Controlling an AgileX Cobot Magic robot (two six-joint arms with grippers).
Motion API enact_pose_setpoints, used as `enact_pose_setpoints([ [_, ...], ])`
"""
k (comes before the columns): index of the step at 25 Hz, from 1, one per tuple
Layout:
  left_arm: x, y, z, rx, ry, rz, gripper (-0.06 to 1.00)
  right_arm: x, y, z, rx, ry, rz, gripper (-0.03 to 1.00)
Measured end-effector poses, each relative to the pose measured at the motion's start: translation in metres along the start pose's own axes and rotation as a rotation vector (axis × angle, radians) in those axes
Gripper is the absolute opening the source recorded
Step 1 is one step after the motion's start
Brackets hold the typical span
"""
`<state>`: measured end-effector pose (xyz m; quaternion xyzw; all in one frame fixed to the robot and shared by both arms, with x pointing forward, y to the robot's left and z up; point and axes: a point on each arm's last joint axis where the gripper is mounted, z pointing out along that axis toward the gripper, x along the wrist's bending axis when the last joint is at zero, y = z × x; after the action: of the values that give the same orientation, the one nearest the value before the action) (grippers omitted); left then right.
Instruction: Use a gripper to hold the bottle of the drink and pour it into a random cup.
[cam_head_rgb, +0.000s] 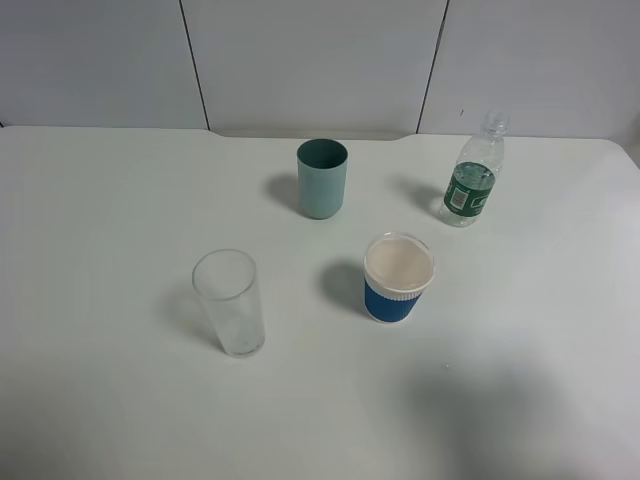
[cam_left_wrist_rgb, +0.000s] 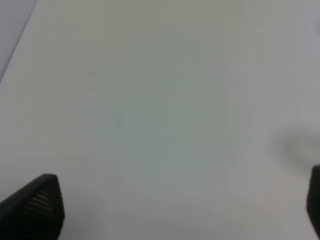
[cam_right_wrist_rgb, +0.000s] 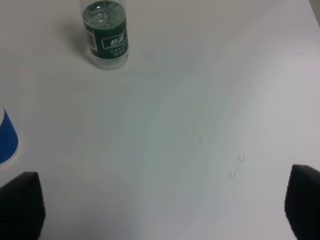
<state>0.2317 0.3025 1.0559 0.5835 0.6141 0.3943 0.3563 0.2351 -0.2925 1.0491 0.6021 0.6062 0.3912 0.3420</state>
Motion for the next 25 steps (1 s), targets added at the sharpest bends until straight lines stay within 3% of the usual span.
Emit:
enact_pose_setpoints([
  [25,0.0000,0.0000,0.0000,0.000,0.000,0.000,0.98,0.0001,0.0001,0.0003,-0.002,-0.034,0.018,0.95],
])
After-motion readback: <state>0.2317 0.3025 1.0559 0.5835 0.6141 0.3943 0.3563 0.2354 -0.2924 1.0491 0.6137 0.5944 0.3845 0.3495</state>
